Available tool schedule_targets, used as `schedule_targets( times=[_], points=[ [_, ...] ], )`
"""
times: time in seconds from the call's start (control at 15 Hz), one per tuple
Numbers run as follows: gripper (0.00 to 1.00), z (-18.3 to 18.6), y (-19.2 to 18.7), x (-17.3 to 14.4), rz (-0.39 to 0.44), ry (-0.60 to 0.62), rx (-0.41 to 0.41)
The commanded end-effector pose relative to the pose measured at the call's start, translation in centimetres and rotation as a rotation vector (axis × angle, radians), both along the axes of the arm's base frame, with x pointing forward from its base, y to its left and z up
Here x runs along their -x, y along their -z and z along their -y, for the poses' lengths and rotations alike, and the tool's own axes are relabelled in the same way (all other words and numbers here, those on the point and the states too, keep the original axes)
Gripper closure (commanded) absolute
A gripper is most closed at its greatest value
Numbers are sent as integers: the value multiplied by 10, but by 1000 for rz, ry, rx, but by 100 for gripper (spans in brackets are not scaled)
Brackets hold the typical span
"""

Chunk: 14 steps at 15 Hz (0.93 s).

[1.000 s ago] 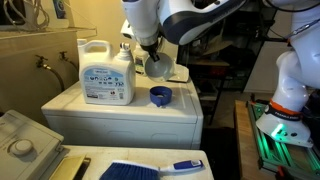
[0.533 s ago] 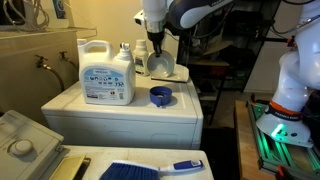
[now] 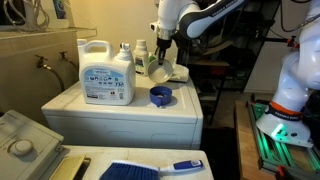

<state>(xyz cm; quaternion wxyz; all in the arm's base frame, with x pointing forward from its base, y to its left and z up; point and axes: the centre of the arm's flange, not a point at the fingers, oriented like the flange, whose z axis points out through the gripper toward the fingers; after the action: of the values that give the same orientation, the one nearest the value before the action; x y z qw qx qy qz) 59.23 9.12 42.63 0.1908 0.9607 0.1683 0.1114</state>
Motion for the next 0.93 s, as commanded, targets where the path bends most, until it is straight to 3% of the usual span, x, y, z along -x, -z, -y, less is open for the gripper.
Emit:
schedule_targets(
  times=[0.0,0.27,0.6,0.67,0.87],
  points=[
    [98,23,13,21,64,96,-164],
    [98,39,30,25,69,197,-341],
    [96,57,50,33,64,310,-465],
    [71,61,54,34,62,327,-477],
    [52,69,59,35,37,378,-479]
  ],
)
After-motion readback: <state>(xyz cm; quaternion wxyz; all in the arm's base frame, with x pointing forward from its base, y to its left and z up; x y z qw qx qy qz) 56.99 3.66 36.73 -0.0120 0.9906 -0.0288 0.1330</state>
